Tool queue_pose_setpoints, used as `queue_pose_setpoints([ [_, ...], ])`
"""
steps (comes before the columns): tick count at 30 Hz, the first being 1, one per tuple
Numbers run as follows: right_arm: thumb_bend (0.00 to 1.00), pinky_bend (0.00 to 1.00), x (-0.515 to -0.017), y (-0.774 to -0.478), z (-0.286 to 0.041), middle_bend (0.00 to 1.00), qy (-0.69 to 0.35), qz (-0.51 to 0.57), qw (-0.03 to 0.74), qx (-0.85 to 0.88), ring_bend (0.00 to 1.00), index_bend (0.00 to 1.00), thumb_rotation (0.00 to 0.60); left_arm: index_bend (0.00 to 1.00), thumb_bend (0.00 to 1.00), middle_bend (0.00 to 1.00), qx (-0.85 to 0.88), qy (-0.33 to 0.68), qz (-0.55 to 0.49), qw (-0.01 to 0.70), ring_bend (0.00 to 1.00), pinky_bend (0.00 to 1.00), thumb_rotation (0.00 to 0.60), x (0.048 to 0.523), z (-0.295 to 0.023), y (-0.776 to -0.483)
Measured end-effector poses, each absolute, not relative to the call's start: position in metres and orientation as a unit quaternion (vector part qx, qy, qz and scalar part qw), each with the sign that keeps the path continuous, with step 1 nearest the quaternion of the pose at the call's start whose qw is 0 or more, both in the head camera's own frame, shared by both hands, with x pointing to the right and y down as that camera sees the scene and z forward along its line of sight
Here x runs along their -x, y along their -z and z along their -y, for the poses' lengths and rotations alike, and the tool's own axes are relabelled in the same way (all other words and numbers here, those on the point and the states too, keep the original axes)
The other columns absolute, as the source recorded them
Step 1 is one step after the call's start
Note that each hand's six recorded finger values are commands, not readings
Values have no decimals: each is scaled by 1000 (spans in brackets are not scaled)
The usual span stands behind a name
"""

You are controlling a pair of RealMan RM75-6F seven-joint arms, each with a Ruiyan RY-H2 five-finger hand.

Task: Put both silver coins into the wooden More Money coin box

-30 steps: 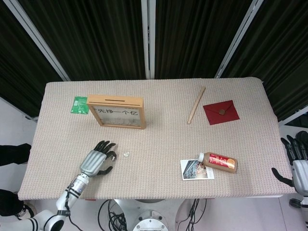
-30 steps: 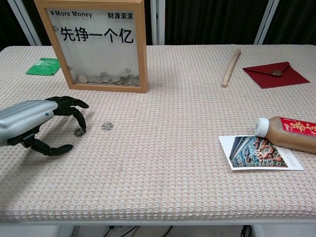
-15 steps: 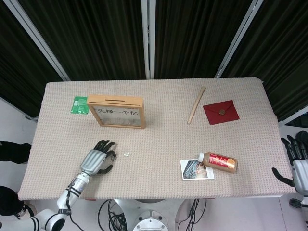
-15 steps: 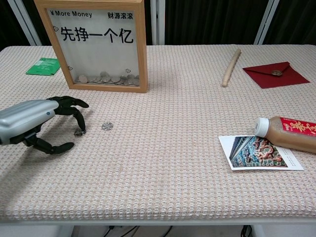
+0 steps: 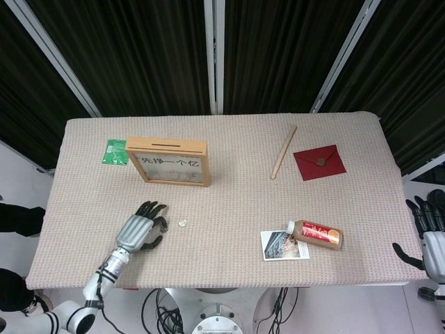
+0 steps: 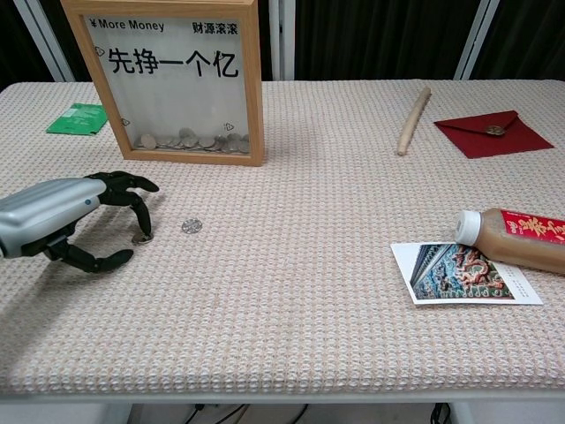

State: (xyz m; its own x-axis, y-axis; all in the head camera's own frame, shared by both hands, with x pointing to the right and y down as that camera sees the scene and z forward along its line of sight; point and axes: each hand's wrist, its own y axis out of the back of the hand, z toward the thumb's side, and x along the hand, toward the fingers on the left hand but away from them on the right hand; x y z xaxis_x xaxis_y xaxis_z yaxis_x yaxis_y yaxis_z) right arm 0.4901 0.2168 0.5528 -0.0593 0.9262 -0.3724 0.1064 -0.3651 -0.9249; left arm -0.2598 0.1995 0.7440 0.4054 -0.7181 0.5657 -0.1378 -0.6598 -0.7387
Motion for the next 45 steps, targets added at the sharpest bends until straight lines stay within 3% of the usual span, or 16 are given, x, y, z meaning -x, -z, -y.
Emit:
queue_pose_setpoints([
  [11,176,0,-491,-554,-217,0,-582,438,351,587,0,0,600,449,312,89,782,466,-279,307,0,0,600,258,-197,-747],
  [23,176,0,-493,-554,-219,0,-585,438,349,586,0,0,600,558,321,170,776,450,-312,313,0,0,600,252,-191,-753],
  [32,176,0,-495,-555,-219,0,-587,438,347,586,0,0,600,491,321,173,769,438,-333,326,0,0,600,253,-187,-750],
  [45,176,0,-496,-555,-220,0,-588,439,344,586,0,0,600,543,355,193,775,425,-339,321,0,0,600,250,-188,-749],
])
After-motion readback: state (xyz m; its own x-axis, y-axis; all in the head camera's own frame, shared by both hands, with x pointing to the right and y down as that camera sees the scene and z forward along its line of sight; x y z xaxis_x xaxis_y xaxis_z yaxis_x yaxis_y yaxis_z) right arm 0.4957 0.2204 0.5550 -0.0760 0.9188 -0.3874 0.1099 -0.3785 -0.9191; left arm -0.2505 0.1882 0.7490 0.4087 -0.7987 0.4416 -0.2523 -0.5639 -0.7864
